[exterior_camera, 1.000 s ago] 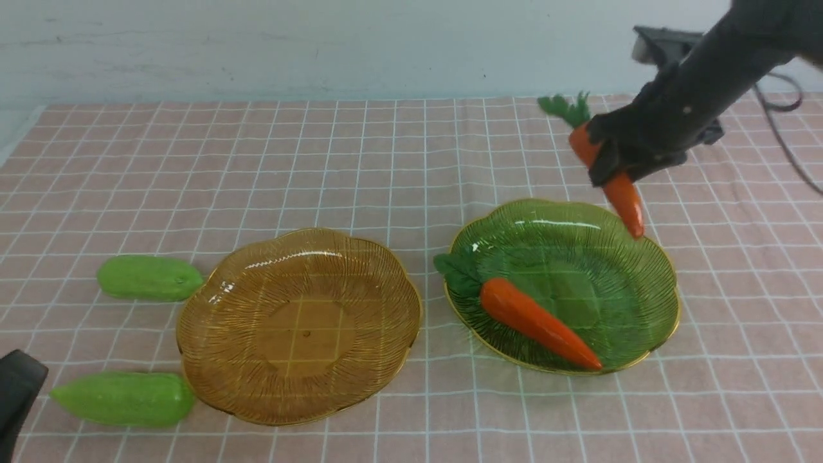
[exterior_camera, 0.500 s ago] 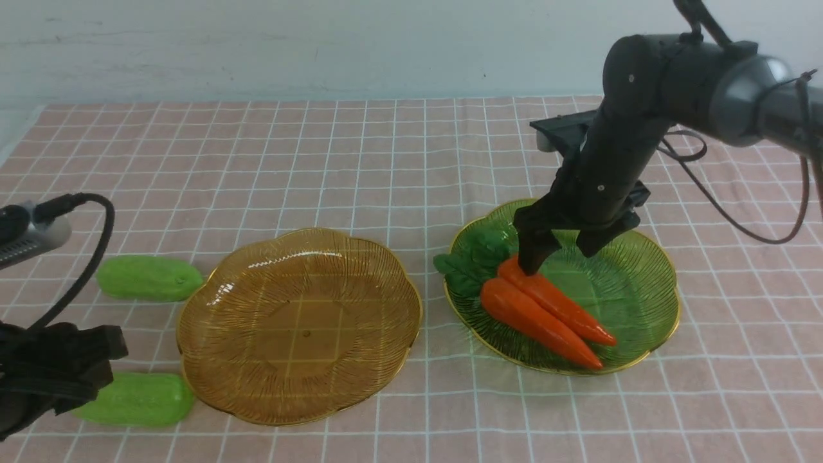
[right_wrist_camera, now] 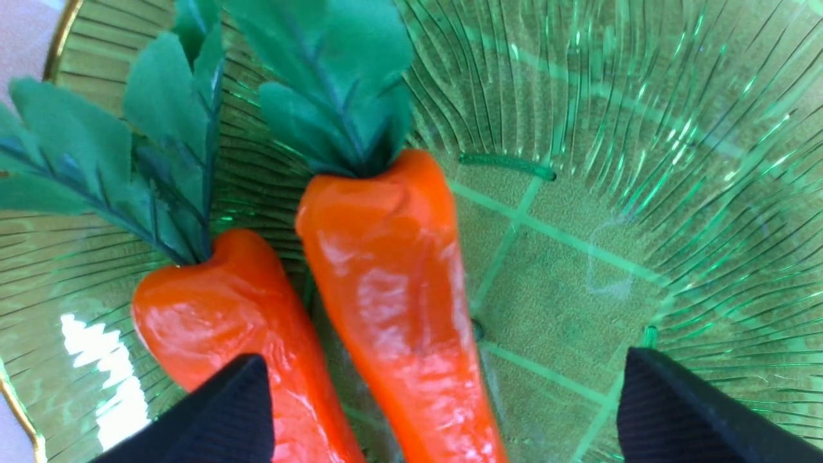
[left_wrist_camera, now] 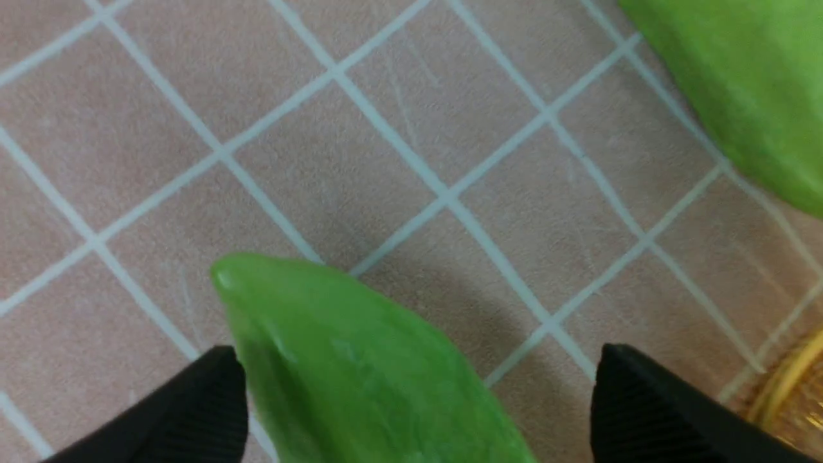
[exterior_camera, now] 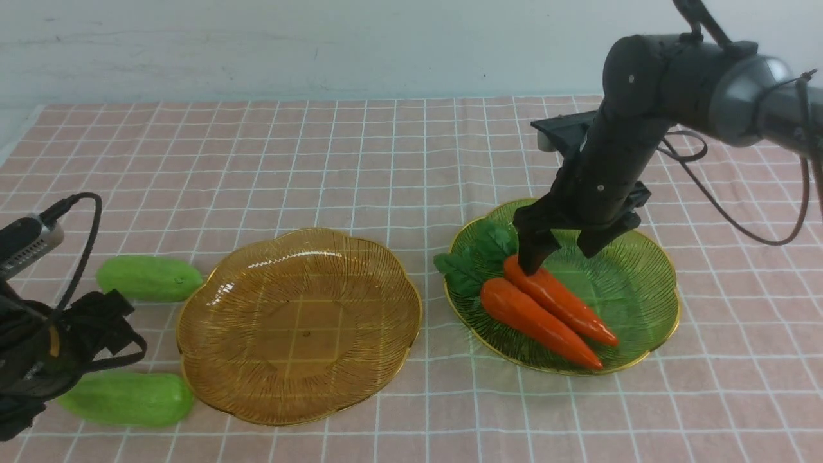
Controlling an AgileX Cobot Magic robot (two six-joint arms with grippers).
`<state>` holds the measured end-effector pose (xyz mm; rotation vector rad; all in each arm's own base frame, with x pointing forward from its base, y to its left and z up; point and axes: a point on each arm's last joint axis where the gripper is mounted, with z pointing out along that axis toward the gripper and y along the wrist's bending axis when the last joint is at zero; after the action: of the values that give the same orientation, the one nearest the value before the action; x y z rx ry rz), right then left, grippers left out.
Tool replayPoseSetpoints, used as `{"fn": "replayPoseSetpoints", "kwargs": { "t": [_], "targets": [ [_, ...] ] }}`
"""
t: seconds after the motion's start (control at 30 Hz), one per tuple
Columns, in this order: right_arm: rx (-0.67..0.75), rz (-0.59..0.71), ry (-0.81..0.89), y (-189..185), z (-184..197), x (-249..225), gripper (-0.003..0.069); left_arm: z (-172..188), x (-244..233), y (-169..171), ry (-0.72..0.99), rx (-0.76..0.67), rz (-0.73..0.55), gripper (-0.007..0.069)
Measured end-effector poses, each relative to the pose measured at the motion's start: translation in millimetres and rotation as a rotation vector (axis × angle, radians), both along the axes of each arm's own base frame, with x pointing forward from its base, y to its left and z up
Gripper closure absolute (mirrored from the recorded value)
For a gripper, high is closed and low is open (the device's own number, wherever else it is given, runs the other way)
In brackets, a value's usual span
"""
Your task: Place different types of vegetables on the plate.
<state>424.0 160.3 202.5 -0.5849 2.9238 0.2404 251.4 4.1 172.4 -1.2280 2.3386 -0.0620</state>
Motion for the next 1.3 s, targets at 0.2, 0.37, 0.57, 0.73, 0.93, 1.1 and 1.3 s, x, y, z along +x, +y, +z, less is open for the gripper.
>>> {"fn": "replayPoseSetpoints", "kwargs": {
  "t": [0.2, 0.37, 0.57, 0.73, 0.93, 1.1, 1.3],
  "targets": [
    [0.022, -0.009, 0.007, 1.9, 0.3, -0.5, 0.0012, -27.4, 2.7, 0.4, 0.118, 0.008, 0.014, 0.0058],
    [0.036, -0.013, 0.007, 2.8, 2.6, -1.1, 0.0082, -29.5, 11.4, -2.4, 0.074, 0.024, -0.088, 0.0287],
    [0.046, -0.005, -0.066, -0.7, 34.9, -7.5, 0.027, 22.9, 14.5, -2.1, -0.07, 0.139, -0.275, 0.0319],
    [0.084, -0.006, -0.197, -8.0, 95.2, -26.4, 0.0471, 93.5, 22.4, -17.6, -0.225, 0.211, -0.457, 0.032],
    [0.129, -0.028, -0.303, -16.8, 147.8, -51.6, 0.0652, 108.2, 54.0, -72.0, -0.188, 0.101, -0.782, 0.0312],
    [0.132, -0.029, -0.33, -20.0, 160.4, -59.2, 0.0673, 72.6, 83.9, -99.5, -0.102, -0.01, -0.911, 0.026],
    [0.131, -0.029, -0.33, -20.1, 160.3, -59.2, 0.0674, 50.9, 100.3, -108.0, -0.023, -0.059, -0.961, 0.0124]
  ]
}}
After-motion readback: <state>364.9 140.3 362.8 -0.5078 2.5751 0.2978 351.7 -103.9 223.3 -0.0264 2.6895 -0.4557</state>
